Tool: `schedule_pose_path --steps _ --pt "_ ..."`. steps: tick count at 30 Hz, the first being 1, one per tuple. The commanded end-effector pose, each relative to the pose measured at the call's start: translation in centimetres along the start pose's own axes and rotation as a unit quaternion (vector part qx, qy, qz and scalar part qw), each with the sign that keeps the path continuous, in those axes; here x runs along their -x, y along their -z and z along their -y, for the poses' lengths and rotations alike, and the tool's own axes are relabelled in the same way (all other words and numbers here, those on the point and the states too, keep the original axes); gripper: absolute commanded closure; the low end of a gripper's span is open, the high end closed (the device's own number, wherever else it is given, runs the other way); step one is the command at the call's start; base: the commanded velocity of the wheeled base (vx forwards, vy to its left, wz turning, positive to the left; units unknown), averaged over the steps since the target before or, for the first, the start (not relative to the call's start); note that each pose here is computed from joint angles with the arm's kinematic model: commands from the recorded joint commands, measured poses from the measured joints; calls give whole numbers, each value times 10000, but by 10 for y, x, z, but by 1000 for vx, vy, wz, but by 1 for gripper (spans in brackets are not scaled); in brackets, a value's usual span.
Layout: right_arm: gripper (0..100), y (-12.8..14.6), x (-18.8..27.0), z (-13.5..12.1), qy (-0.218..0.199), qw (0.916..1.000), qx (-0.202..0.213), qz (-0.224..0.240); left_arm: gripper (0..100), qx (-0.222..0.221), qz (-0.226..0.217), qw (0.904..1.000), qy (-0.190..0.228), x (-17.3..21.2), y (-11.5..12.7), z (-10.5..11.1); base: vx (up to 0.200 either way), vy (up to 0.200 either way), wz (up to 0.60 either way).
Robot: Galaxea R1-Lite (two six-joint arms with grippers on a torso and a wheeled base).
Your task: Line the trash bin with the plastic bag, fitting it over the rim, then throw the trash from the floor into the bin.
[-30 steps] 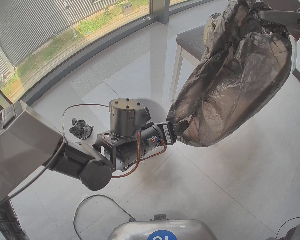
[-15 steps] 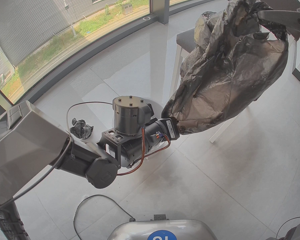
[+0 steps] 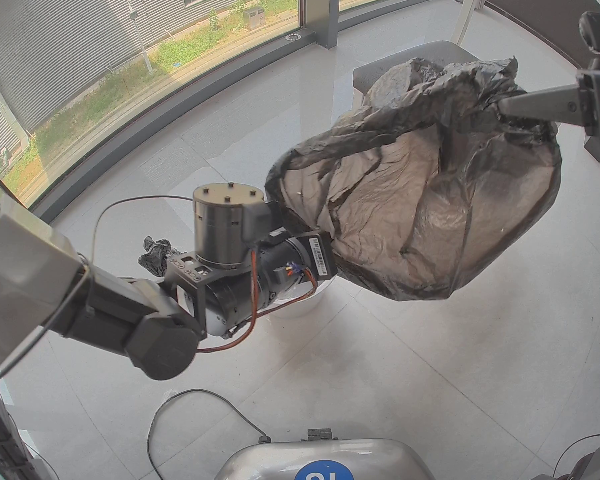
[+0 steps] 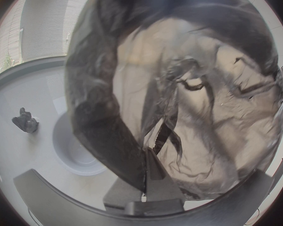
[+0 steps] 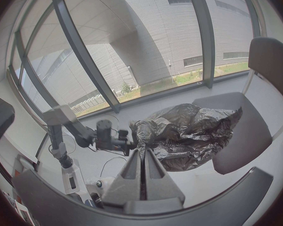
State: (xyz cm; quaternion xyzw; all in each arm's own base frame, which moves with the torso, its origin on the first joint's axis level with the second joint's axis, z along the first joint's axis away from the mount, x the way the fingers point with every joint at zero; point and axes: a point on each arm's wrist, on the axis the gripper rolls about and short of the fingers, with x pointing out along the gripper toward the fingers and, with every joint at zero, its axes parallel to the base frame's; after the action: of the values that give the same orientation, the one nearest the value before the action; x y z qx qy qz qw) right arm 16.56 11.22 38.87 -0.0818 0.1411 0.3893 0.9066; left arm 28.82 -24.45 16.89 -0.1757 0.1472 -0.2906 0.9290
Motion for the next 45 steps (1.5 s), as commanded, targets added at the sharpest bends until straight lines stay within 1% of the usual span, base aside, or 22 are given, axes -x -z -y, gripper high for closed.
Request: schedule_pose_path --steps 1,3,7,10,12,14,16,19,23,24,26,28,32,37,41,45 --pt "100 15 -38 13 51 9983 -159 -556 100 -33 280 9995 -143 40 -28 -2 0 0 0" --pt "100 18 -55 16 20 9974 -183 -697 100 -49 209 9994 -268 57 -30 -8 0 0 0" --pt "100 24 -84 20 -30 9958 -235 -889 100 -150 -151 9984 -526 80 -19 -21 0 0 0" --pt "100 30 -107 19 -24 9935 -264 -1105 100 -160 -307 9973 -650 86 -17 -27 0 0 0" --pt "100 31 -113 17 1 9929 -277 -1158 100 -159 -339 9970 -672 87 -16 -28 0 0 0" --pt "100 33 -132 11 -17 9911 -345 -1284 100 -140 -406 9963 -750 90 -17 -31 0 0 0" --pt "100 33 -138 11 -45 9910 -349 -1290 100 -136 -467 9956 -800 88 -16 -33 0 0 0" --pt "100 33 -155 14 -88 9906 -401 -1307 100 -141 -598 9931 -1001 79 -11 -42 0 0 0" --pt "100 30 -172 17 -176 9909 -471 -1252 100 -251 -464 9926 -1092 76 -21 -47 0 0 0" --pt "100 31 -182 18 -298 9904 -489 -1255 100 -237 -427 9920 -1164 76 -23 -51 0 0 0" --pt "100 32 -188 19 -374 9902 -499 -1247 100 -231 -442 9914 -1208 76 -23 -54 0 0 0" --pt "100 36 -205 21 -436 9892 -533 -1295 100 -202 -544 9895 -1321 71 -18 -62 0 0 0" --pt "100 52 -226 23 -471 9843 -676 -1563 100 -160 -586 9890 -1348 61 -15 -66 0 0 0" --pt "100 50 -221 25 -446 9841 -686 -1576 100 -151 -607 9888 -1357 48 -13 -69 0 0 0" --pt "100 35 -188 40 -225 9877 -746 -1356 100 -161 -377 9913 -1251 39 -26 -63 0 0 0" --pt "100 26 -168 51 -58 9900 -769 -1185 100 -171 -385 9917 -1214 33 -26 -61 0 0 0"
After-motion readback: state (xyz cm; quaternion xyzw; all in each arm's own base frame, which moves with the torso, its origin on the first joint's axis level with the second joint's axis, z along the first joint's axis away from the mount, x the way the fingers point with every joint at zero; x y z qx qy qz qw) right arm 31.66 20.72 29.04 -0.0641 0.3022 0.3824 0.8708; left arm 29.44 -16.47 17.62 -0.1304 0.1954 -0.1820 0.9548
